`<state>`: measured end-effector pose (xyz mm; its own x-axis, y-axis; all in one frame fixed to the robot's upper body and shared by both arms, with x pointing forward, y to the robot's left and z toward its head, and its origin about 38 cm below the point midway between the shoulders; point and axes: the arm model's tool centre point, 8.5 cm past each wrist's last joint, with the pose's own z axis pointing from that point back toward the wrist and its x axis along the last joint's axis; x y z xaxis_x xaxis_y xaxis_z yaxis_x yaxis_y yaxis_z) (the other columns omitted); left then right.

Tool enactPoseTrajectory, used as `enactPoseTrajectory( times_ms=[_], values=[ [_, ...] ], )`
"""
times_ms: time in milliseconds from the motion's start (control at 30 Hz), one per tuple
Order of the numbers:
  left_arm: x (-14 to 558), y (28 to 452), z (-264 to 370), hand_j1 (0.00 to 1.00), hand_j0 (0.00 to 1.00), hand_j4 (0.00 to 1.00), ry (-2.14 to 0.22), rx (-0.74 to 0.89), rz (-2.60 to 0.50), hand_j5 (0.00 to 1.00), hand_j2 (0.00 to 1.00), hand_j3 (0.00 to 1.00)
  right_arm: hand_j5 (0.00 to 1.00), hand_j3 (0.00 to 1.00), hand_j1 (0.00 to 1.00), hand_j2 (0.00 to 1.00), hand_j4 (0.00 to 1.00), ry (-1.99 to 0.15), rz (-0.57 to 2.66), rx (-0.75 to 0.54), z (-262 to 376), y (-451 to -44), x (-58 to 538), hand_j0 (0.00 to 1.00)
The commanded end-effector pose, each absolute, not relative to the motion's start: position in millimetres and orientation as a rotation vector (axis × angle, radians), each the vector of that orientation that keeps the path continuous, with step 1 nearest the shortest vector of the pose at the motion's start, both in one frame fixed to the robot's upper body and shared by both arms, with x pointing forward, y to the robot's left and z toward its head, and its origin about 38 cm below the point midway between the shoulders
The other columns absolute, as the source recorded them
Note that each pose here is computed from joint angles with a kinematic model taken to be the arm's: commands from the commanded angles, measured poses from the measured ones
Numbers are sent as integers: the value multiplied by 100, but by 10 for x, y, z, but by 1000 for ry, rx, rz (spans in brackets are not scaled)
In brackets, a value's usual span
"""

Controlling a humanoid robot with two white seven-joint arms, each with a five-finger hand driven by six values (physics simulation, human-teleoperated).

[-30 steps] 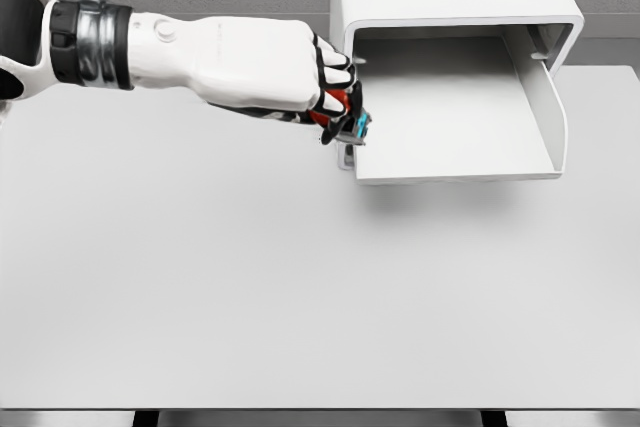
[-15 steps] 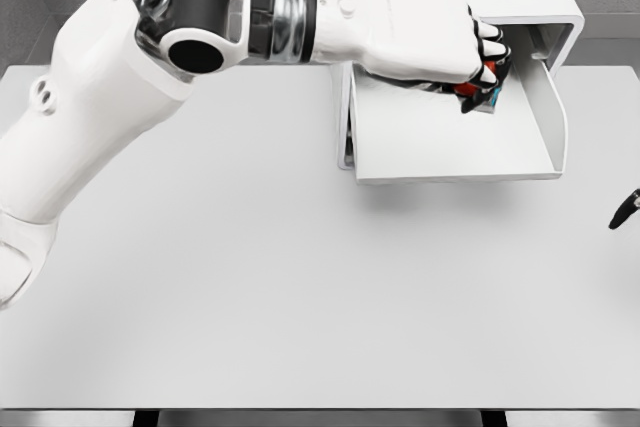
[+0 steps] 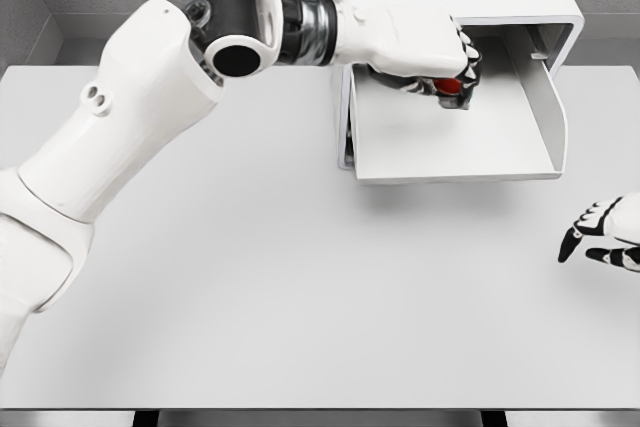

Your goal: Slide open multi-storey tabletop storage cabinets and put open load switch and slide close multi-storey tabletop storage cabinets

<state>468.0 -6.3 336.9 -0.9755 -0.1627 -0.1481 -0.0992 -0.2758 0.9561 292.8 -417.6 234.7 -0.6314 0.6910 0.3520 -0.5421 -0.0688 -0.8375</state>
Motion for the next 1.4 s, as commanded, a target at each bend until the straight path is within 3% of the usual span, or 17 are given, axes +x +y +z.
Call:
enactPoseTrajectory(
  times_ms=[0, 67, 200, 333, 533, 667, 767, 833, 933, 1100, 1367],
  values=[
    [4730, -56, 3275, 92, 92, 92, -1773, 418, -2520, 92, 92, 92, 49, 49, 49, 49, 49, -1336, 1815, -163, 2328, -4173, 2925, 49],
    [4729, -51, 3277, 99, 99, 99, -1773, 419, -2521, 99, 99, 99, 49, 49, 49, 49, 49, -1337, 1816, -163, 2330, -4168, 2924, 49],
    [4709, -54, 3322, 100, 100, 100, -1801, 392, -2506, 100, 100, 100, 50, 50, 50, 50, 50, -1337, 1816, -163, 2330, -4168, 2924, 50],
    [4627, -23, 3493, 100, 100, 100, -1928, 222, -2410, 100, 100, 100, 50, 50, 50, 50, 50, -1356, 1818, -182, 2395, -4161, 2961, 50],
    [4187, 444, 4047, 100, 100, 100, -2160, 80, -2350, 100, 100, 100, 50, 50, 50, 50, 50, -1403, 1830, -227, 2559, -4127, 3058, 50],
    [3869, 1353, 4581, 100, 100, 100, -2274, 68, -2226, 100, 100, 100, 50, 50, 50, 50, 50, -1420, 1852, -198, 2538, -4012, 3121, 50],
    [3841, 2399, 4744, 100, 100, 100, -2104, 302, -2131, 100, 100, 100, 50, 50, 50, 50, 50, -1427, 1855, -205, 2567, -4003, 3138, 50],
    [3854, 2935, 4457, 100, 100, 100, -1908, 358, -2080, 100, 100, 100, 50, 50, 50, 50, 50, -1431, 1855, -207, 2572, -4000, 3147, 50],
    [4058, 3585, 3338, 100, 100, 100, -1601, 222, -1897, 100, 100, 100, 50, 50, 50, 50, 50, -1436, 1867, -192, 2562, -3944, 3175, 50],
    [4146, 3386, 3014, 100, 100, 100, -1604, 162, -1897, 100, 100, 100, 50, 50, 50, 50, 50, -1455, 1876, -186, 2578, -3883, 3215, 50],
    [4144, 3407, 3035, 100, 100, 100, -1613, 171, -1889, 100, 100, 100, 51, 51, 51, 51, 51, -1481, 1894, -142, 2526, -3724, 3276, 51]
  ],
)
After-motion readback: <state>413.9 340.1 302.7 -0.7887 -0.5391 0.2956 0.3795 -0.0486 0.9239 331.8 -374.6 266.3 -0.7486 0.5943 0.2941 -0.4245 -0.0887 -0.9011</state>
